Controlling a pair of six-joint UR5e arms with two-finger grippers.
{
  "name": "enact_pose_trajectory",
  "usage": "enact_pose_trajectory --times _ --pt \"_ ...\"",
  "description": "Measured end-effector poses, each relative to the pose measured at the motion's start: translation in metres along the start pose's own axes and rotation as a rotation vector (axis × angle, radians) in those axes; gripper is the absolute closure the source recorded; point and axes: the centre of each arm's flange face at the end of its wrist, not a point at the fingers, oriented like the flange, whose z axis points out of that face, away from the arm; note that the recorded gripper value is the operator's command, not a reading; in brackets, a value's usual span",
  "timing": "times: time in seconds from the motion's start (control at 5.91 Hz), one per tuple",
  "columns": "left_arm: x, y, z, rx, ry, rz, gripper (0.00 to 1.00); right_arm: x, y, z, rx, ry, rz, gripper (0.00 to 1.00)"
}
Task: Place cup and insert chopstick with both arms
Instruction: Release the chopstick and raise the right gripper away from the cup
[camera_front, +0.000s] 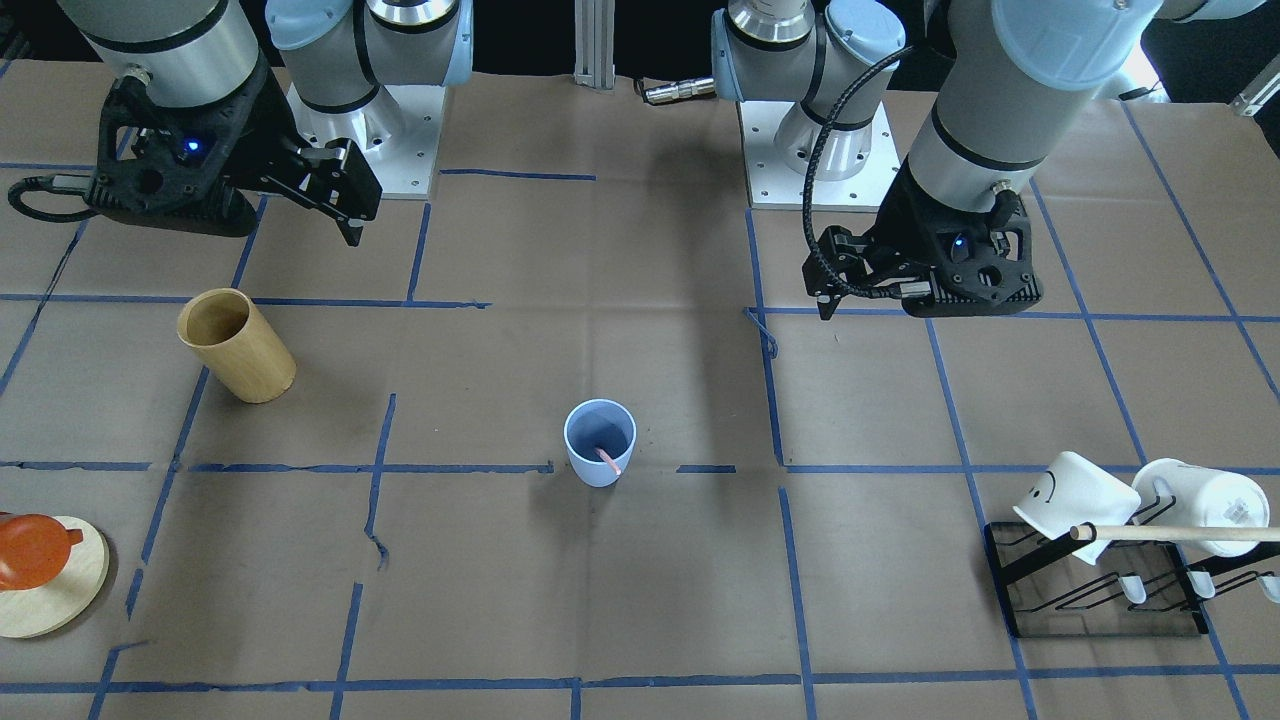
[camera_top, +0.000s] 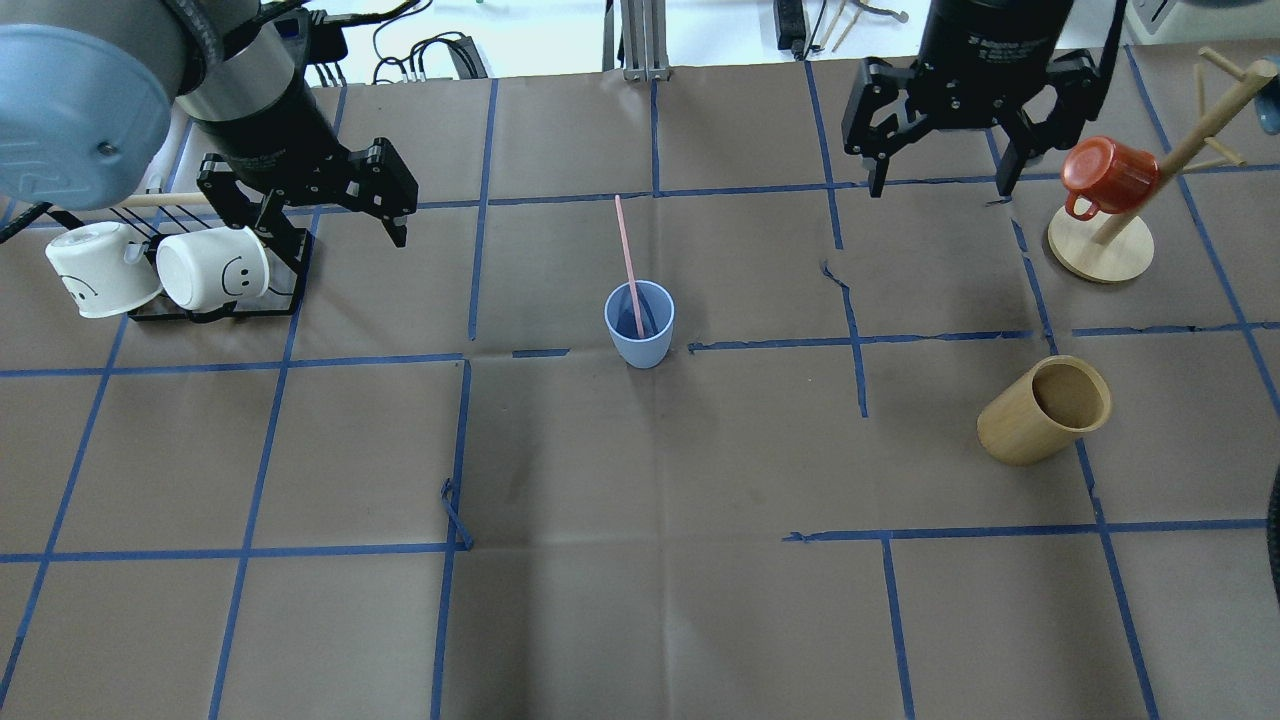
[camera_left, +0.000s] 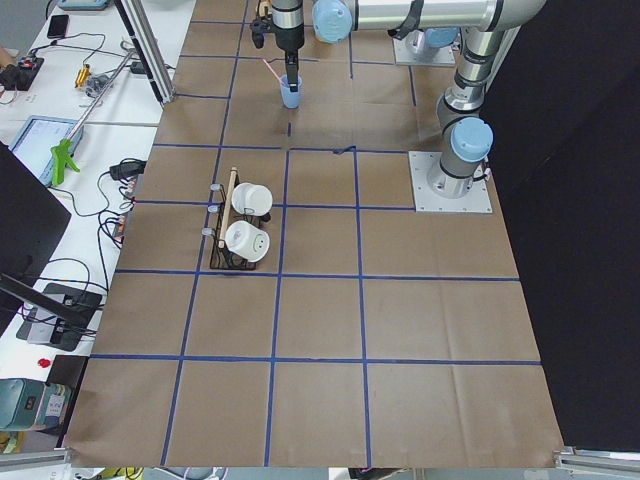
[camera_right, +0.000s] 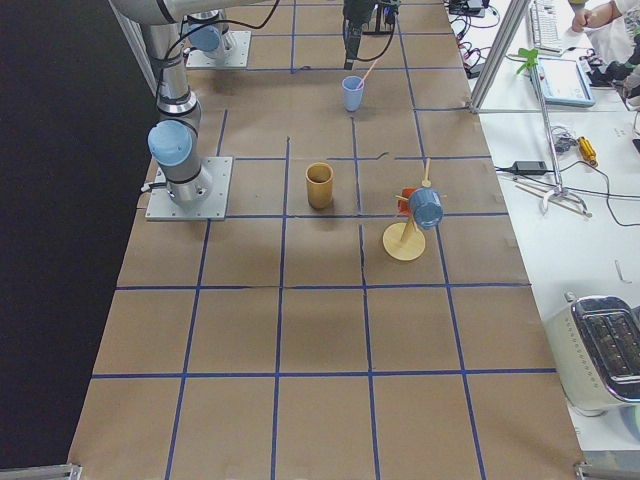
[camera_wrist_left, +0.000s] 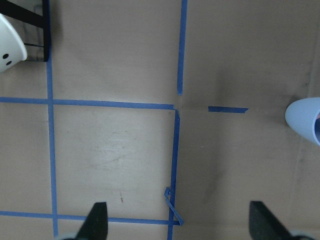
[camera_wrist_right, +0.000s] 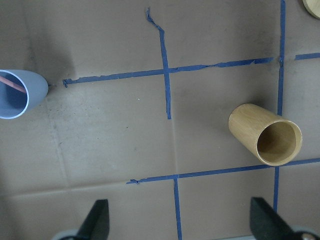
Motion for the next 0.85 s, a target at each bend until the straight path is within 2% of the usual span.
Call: enact_pose_trajectory --times 0.51,0.85 --pt "0.001 0.001 0.000 0.000 0.000 0.002 0.02 0.001 0.005 0.020 0.075 -0.017 0.007 0.00" --pt "0.001 0.001 0.000 -0.001 0.000 0.003 0.02 0.000 0.002 0.021 0.101 -0.020 0.006 0.00"
